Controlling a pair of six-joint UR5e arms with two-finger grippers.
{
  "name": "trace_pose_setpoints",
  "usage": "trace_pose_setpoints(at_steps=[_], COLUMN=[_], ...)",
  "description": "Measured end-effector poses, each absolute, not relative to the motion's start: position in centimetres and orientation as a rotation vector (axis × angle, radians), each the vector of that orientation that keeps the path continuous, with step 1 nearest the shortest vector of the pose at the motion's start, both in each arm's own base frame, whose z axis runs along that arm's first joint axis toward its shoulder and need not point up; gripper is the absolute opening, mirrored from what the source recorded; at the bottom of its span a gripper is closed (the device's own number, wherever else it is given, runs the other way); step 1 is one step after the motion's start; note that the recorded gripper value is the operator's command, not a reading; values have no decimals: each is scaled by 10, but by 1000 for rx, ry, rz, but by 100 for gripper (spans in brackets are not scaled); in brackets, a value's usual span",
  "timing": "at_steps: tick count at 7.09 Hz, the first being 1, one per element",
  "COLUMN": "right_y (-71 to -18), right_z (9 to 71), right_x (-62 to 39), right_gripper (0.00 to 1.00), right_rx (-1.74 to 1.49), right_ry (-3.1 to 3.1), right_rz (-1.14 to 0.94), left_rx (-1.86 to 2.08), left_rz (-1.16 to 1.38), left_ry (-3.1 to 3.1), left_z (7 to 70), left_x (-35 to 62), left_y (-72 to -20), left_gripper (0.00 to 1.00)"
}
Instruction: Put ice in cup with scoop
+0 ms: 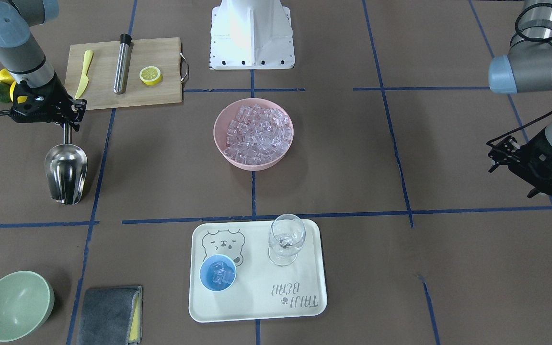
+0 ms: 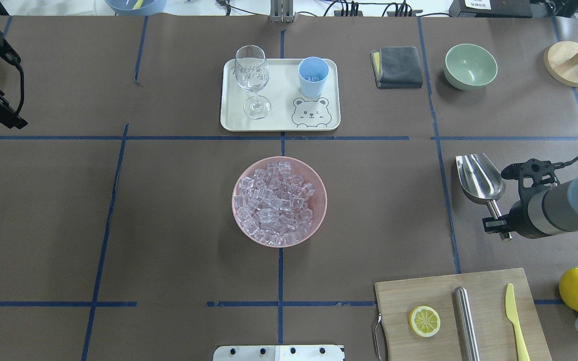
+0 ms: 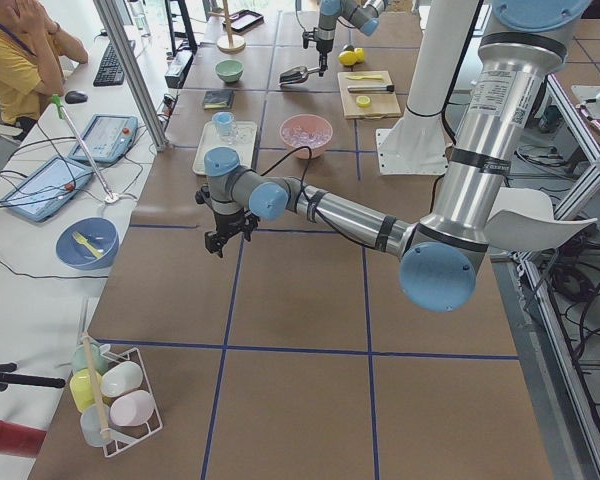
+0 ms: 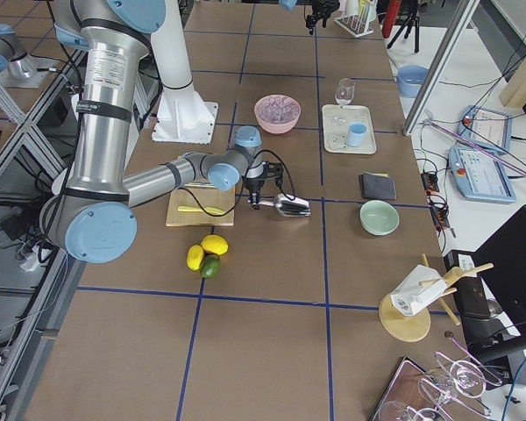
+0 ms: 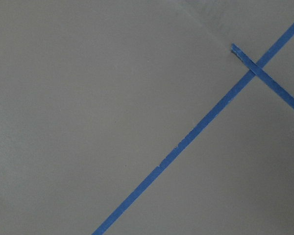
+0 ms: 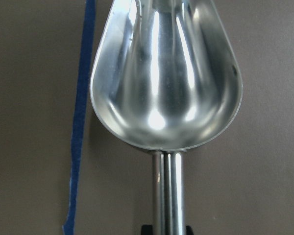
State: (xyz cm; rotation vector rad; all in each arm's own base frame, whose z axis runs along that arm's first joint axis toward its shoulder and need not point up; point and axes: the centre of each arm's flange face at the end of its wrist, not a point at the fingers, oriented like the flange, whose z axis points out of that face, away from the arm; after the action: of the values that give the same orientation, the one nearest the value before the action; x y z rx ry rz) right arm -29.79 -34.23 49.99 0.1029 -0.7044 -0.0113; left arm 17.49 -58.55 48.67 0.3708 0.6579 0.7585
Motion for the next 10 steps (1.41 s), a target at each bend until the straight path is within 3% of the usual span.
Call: trace_pose_setpoints(at_steps=[1,2,3,4,7,10], right_y=[-342,-342,-343,-342,-341,-377], right_z=[501,503,508,513,509,495], right_x=[-299,-300,-303,-307,-308,-244], right_gripper=[44,68,79,100,100,100], right_rx=[96,97,104,108,121,112], right_ry=[-705,-711,-722,-728,-742,-802], right_rz=[8,32,54,64,65,110], left_rx=[376,382,387,384,311,294], left_rz=[760,761,761,760,726,557], left_ry=[658,658,658,658,651,628], left_z=[483,481,478,475,461,478], left_x=[175,174,174,173,161,57], left_y=[-586,-585,-585,-584,-579,-565], left_gripper=[100,100,100,100,100,100])
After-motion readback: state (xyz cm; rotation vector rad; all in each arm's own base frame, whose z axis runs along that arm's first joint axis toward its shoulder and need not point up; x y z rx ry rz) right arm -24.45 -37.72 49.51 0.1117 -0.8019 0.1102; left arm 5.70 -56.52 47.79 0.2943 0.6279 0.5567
